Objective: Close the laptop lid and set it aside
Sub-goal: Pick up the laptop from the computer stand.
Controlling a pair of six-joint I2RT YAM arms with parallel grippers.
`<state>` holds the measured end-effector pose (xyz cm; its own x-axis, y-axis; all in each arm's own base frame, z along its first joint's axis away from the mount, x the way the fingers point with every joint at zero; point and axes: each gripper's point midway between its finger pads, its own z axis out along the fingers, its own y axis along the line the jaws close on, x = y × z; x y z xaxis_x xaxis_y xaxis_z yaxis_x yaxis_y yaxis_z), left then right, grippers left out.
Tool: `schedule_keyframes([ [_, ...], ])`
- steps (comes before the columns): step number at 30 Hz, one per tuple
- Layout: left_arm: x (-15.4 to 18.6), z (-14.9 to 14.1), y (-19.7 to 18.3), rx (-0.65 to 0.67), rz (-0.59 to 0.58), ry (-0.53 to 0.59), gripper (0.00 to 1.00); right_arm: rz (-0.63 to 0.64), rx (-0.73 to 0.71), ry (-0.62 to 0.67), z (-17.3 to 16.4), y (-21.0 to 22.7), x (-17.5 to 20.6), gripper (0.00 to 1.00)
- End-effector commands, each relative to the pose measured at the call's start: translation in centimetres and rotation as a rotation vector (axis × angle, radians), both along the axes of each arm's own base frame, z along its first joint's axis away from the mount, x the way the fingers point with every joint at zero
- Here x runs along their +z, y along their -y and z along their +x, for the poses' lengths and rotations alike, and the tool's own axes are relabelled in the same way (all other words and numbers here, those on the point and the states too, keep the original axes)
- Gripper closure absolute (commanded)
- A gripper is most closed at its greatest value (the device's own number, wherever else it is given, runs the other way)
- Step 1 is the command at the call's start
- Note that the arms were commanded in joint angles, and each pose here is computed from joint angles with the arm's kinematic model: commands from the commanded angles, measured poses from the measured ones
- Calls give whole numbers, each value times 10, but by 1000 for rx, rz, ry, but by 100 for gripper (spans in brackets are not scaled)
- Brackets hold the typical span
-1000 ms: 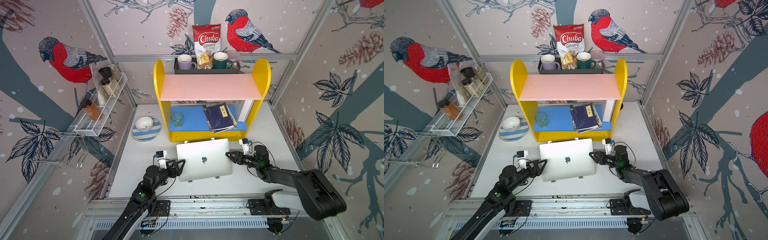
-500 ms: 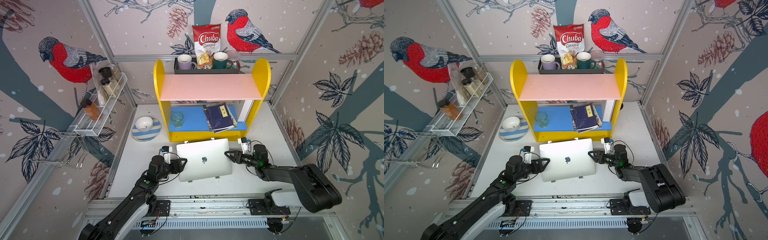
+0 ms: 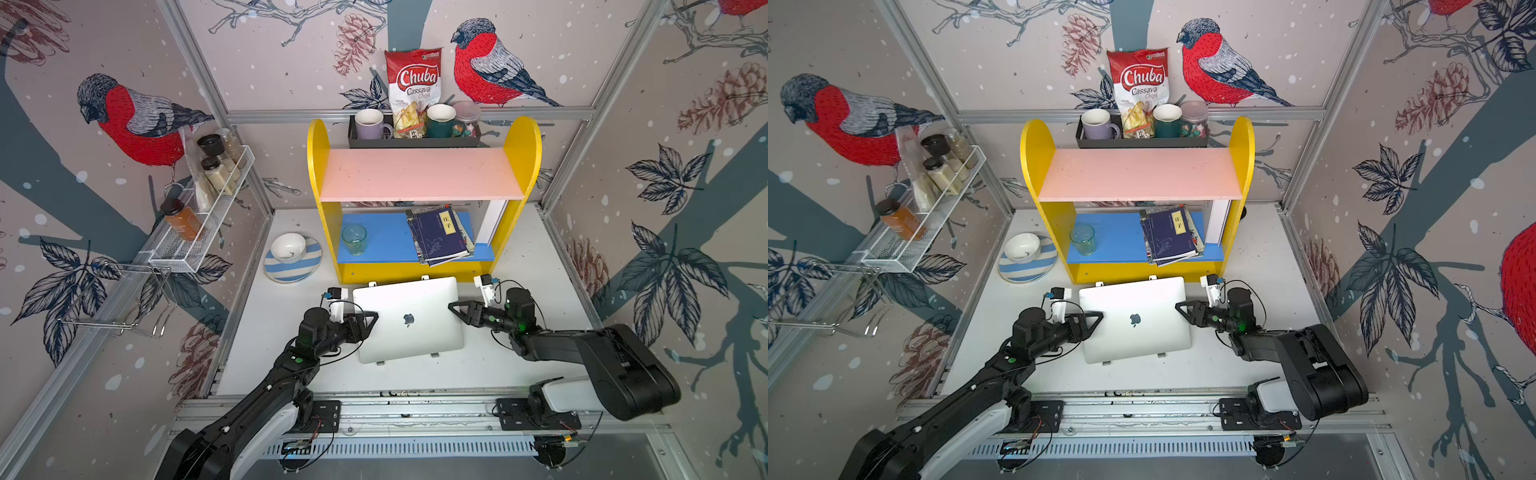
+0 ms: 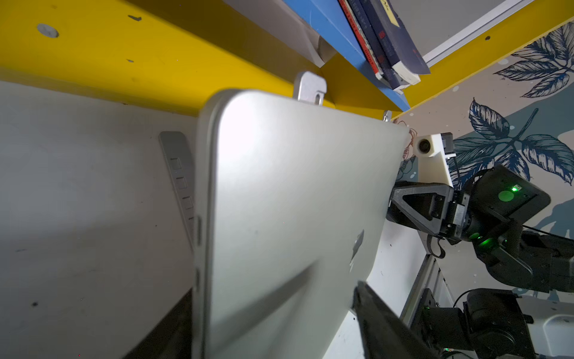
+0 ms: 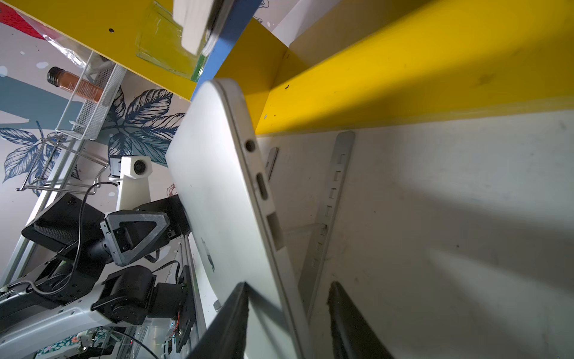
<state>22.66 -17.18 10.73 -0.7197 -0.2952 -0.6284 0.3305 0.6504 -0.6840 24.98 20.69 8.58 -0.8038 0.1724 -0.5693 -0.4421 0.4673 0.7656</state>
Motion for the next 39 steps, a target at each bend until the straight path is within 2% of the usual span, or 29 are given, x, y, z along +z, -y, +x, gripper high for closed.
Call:
schedule_keyframes([
  [1,9,2,2,-10,-16,28,27,6,-34,-5,7,1,0,59],
  [12,25,10,5,-6,-35,53,31,6,-16,30,11,-6,11,64],
  [18,31,12,5,2,-41,65,42,2,-5,42,10,-9,15,70],
  [23,32,12,4,8,-39,66,42,9,2,58,9,-11,22,73],
  [39,52,13,4,9,-51,95,42,32,34,110,3,-28,50,73],
])
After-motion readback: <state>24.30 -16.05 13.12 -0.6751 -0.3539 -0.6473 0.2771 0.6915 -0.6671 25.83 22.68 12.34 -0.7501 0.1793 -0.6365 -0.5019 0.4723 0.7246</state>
